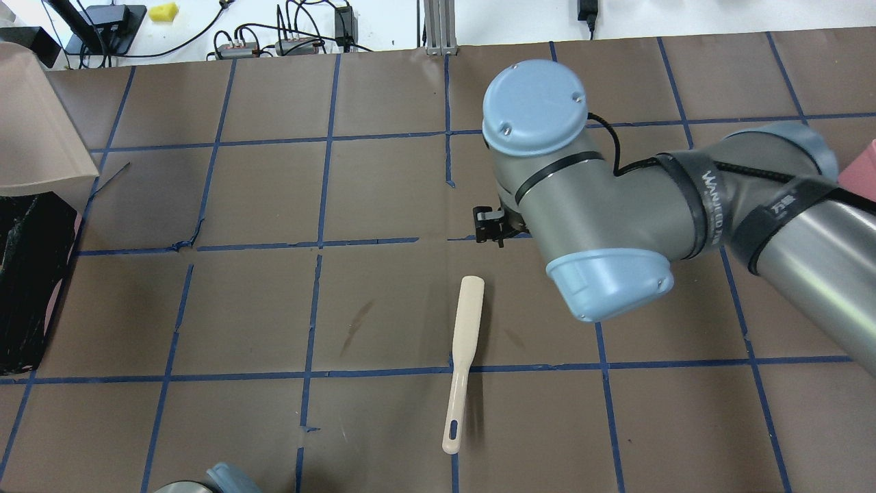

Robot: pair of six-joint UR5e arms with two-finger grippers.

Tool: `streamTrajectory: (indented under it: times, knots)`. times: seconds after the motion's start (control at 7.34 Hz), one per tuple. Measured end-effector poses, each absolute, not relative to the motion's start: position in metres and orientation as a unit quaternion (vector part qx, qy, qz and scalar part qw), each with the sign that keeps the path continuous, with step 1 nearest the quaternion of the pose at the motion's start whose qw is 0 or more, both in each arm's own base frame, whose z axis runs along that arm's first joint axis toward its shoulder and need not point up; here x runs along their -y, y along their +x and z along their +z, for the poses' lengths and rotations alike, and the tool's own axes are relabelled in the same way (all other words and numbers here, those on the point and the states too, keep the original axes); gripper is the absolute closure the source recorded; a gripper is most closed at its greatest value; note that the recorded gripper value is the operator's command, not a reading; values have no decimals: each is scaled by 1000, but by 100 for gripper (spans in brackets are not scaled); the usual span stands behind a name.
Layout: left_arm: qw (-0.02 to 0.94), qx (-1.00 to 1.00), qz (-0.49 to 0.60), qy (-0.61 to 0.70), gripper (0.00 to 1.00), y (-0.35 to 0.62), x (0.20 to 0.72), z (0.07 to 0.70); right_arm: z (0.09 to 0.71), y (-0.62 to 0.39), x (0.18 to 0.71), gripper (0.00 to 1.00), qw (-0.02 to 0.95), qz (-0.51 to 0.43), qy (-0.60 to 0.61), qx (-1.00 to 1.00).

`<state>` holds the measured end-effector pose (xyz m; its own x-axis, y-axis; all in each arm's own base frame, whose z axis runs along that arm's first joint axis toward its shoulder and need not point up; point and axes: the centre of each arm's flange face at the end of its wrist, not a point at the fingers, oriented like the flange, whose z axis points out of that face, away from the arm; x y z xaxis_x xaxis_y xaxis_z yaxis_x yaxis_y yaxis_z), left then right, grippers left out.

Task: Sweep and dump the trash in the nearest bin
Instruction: 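Lower the brush onto the table and open the right gripper, then carry the empty dustpan back and set it on the table with the left gripper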

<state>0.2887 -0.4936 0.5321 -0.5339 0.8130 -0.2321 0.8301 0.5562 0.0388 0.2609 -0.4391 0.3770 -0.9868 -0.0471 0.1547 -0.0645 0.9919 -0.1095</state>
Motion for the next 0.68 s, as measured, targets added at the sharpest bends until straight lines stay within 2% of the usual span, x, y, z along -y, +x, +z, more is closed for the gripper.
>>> streamTrajectory:
  times: [0.68]
  knots:
    - [37, -916, -45, 397, 95, 107, 561, 462, 443, 174, 489, 0, 83, 40, 16, 996]
